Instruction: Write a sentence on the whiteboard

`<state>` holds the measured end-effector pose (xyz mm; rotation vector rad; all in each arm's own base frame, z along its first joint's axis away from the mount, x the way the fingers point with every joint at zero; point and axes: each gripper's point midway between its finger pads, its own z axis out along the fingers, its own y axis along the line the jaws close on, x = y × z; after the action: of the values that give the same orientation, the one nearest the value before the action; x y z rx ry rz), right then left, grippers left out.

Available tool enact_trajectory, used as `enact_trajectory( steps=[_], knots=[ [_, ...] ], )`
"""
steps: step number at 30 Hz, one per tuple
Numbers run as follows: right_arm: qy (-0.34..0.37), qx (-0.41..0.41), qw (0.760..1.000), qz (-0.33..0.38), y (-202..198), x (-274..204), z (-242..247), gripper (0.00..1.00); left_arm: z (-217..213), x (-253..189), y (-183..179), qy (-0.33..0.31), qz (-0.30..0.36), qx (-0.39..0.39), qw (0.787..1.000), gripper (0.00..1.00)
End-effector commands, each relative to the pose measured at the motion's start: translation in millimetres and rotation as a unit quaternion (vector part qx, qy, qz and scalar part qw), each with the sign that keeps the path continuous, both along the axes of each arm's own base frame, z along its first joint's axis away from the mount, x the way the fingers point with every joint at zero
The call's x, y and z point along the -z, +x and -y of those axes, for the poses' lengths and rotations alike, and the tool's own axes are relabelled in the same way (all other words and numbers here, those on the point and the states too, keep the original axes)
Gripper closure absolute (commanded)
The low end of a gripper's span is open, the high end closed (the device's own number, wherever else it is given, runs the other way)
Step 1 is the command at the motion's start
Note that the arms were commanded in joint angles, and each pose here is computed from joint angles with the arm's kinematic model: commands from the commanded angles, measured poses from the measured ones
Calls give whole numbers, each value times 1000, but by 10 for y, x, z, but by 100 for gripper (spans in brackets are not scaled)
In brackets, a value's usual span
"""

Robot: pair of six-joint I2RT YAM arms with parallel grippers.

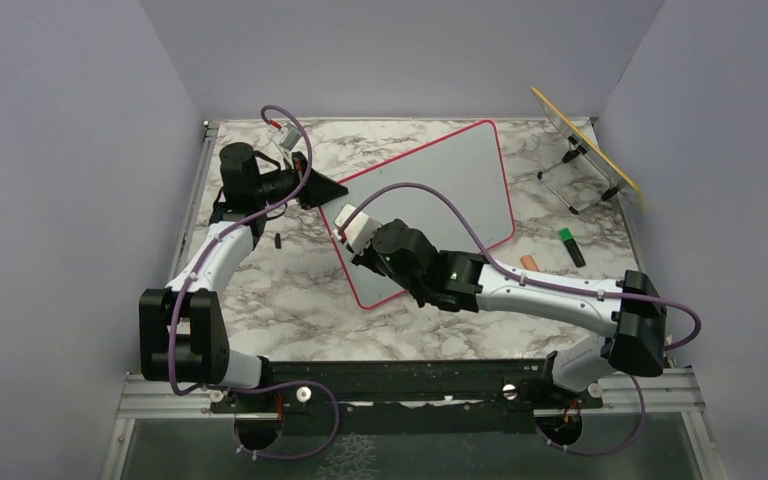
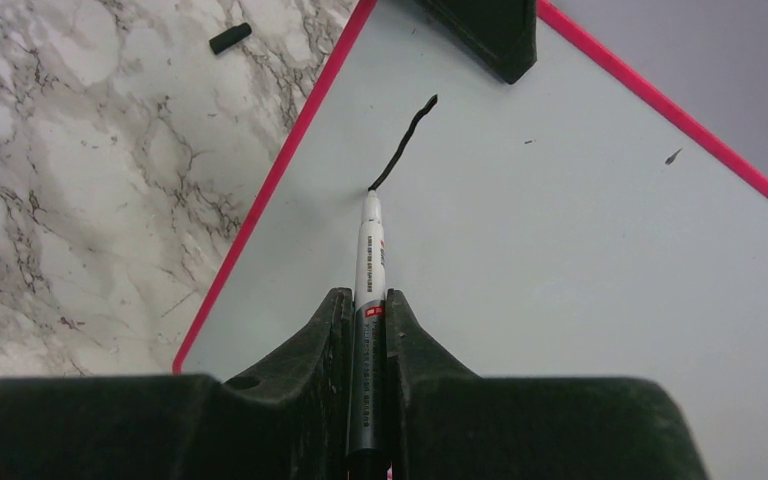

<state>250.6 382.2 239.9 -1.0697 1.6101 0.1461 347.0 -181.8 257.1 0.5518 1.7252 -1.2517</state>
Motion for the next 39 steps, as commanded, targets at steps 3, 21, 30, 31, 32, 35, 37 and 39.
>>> enact_trajectory(
  steps=[3,21,30,31,32,35,37,39],
  knots=[
    [-29,-2,999,-28,-73,180,31,99,-17,174,35,15,-12,-6,1000,100],
    [-13,34,999,-13,-13,142,135,99,-10,196,32,15,-16,-2,1000,100],
    [-10,60,998,-3,24,120,242,99,-7,216,39,15,-18,0,1000,100],
    [-9,63,998,-2,31,112,253,99,-9,219,40,15,-19,0,1000,100],
    [-8,67,998,0,37,110,267,99,-8,219,39,15,-19,0,1000,100],
    [-4,73,997,4,45,92,291,99,-9,228,41,15,-20,0,1000,100],
    [-2,79,997,5,57,79,310,99,-3,229,38,15,-20,1,1000,100],
    [1,82,997,6,61,76,321,99,-1,229,39,15,-21,2,1000,100]
  ],
)
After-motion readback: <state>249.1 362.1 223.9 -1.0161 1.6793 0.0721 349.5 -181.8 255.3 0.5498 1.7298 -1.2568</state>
